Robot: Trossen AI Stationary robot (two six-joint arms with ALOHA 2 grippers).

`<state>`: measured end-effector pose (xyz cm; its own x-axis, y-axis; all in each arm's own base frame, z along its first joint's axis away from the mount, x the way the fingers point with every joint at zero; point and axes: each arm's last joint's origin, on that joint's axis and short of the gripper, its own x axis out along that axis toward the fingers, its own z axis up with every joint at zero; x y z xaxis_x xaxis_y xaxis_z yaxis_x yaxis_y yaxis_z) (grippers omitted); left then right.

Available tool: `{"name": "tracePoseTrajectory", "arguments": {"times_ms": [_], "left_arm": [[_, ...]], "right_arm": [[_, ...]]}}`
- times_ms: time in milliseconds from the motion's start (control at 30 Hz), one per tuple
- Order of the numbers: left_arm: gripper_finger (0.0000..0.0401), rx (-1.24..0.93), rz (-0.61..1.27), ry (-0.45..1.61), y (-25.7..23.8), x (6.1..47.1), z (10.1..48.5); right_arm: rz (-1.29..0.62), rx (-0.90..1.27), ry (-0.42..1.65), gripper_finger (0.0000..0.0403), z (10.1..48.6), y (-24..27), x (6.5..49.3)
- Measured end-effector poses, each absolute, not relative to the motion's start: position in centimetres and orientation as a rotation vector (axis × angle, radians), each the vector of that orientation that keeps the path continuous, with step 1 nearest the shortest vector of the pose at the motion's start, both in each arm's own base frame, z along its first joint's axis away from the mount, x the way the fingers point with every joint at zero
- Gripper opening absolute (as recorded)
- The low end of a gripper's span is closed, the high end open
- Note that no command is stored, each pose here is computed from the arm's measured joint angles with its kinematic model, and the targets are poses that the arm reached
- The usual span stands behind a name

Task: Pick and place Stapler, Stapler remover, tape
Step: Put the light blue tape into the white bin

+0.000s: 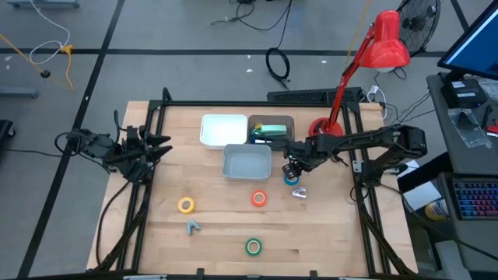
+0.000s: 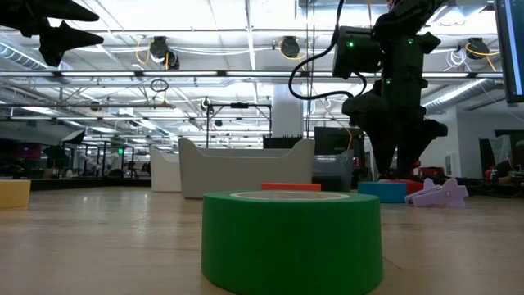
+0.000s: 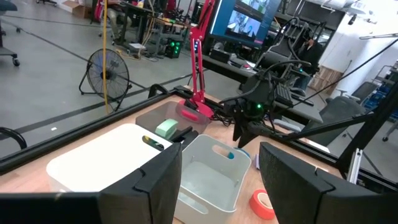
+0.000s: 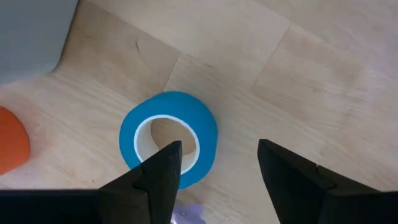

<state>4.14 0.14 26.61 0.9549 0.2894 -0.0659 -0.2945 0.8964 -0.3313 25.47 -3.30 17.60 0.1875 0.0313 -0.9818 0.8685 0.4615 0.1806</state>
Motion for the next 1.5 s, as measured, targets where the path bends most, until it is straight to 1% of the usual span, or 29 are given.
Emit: {"name": "tracePoseTrajectory", "arguments": {"times_ms": [133,400,567,700,1033,1100,1233,1400,1500], "left_arm": [[0.0214,-0.345,0.302,0.015,0.1,4.1,26.6],[0.0214,-0.339,0.304,0.016,0.1,4.1,26.6],[0.0214,-0.34,0.304,0.016,0.2,4.1,26.6],[0.0214,-0.351,0.304,0.014,0.2,4.1,26.6],[0.0214,-0.35,0.304,0.014,0.2,4.1,26.6],[0.0214,-0.35,0.305,0.014,0.1,4.1,26.6],[0.0214,-0.35,0.305,0.014,0.2,4.1,26.6],[0.0214,-0.406,0.302,-0.002,0.1,4.1,26.7],[0.0214,-0.443,0.27,-0.008,0.0,4.2,26.8]], "right_arm": [[-0.718,0.931,1.237,0.0205,17.3,-3.0,25.5],[-0.747,1.03,1.218,0.0205,14.3,-2.4,24.1],[-0.741,1.048,1.216,0.0198,14.1,-2.3,23.9],[-0.742,1.044,1.213,0.0167,14.1,-2.4,23.8],[-0.784,1.015,1.197,0.0053,14.0,-2.5,23.7],[-0.775,1.011,1.15,0.0035,14.3,-2.6,23.9],[-0.768,0.995,1.018,0.0034,15.7,-2.9,24.2],[-0.711,0.998,0.76,0.0034,18.6,-3.2,24.6],[-0.636,0.985,0.581,0.0034,20.9,-3.1,24.9]]}}
